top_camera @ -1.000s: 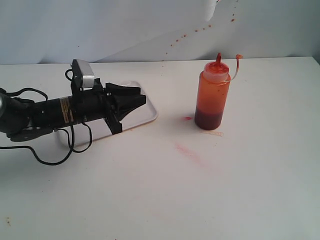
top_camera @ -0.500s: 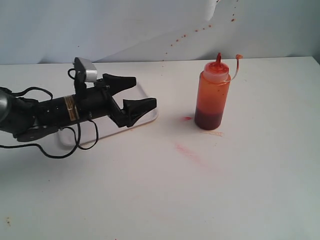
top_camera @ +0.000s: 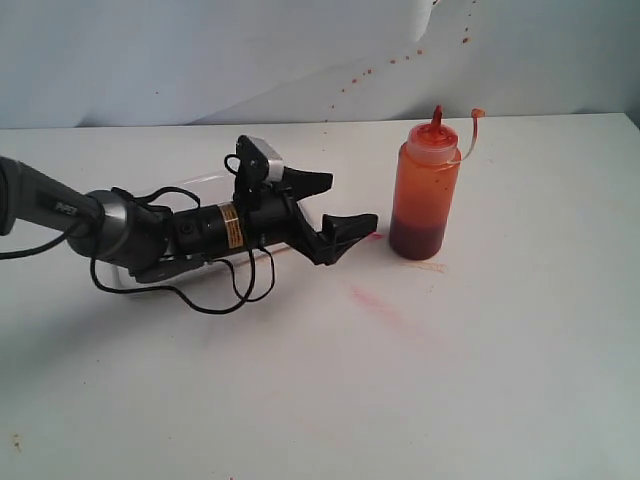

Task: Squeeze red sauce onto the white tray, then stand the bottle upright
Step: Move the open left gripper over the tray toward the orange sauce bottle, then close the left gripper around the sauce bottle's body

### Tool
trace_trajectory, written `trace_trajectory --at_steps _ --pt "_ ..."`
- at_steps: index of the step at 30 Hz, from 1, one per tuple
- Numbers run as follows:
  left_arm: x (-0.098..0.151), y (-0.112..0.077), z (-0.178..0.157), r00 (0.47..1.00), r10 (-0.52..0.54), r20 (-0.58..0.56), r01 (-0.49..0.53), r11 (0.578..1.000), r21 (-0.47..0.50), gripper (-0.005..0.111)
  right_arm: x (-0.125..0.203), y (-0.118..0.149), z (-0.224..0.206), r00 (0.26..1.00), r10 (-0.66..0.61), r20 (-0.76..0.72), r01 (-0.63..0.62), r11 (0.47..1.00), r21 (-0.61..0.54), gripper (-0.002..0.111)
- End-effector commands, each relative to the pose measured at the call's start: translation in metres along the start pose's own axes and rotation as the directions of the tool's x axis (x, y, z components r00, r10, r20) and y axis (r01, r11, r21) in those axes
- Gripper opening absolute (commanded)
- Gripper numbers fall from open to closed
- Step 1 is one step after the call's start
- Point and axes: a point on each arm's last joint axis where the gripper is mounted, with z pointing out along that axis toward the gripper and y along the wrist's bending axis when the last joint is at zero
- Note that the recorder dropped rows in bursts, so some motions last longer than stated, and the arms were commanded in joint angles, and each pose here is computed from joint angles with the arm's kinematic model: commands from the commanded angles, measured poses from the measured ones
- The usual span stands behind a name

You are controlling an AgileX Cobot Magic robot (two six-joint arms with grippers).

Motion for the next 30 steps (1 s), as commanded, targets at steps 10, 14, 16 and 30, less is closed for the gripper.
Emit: trace_trajectory --at_steps 10,14,16,30 --pt "0.017 -0.007 0.034 1.000 -0.004 0.027 0.003 0.999 0.037 0.104 0.001 0.000 0.000 1.000 -0.007 0.005 0.007 1.000 -0.006 0.000" --pt "0.018 -0.017 0.054 0.999 0.019 0.035 -0.021 0.997 0.071 0.104 0.001 0.000 0.000 1.000 -0.007 0.005 0.007 1.000 -0.006 0.000" --pt "0.020 -0.019 0.063 0.999 0.032 0.028 -0.034 0.997 0.074 0.104 0.001 0.000 0.000 1.000 -0.007 0.005 0.007 1.000 -0.006 0.000" --pt "0.033 -0.019 0.097 0.998 0.052 0.048 -0.054 0.997 0.063 0.104 0.001 0.000 0.000 1.000 -0.007 0.005 0.007 1.000 -0.006 0.000"
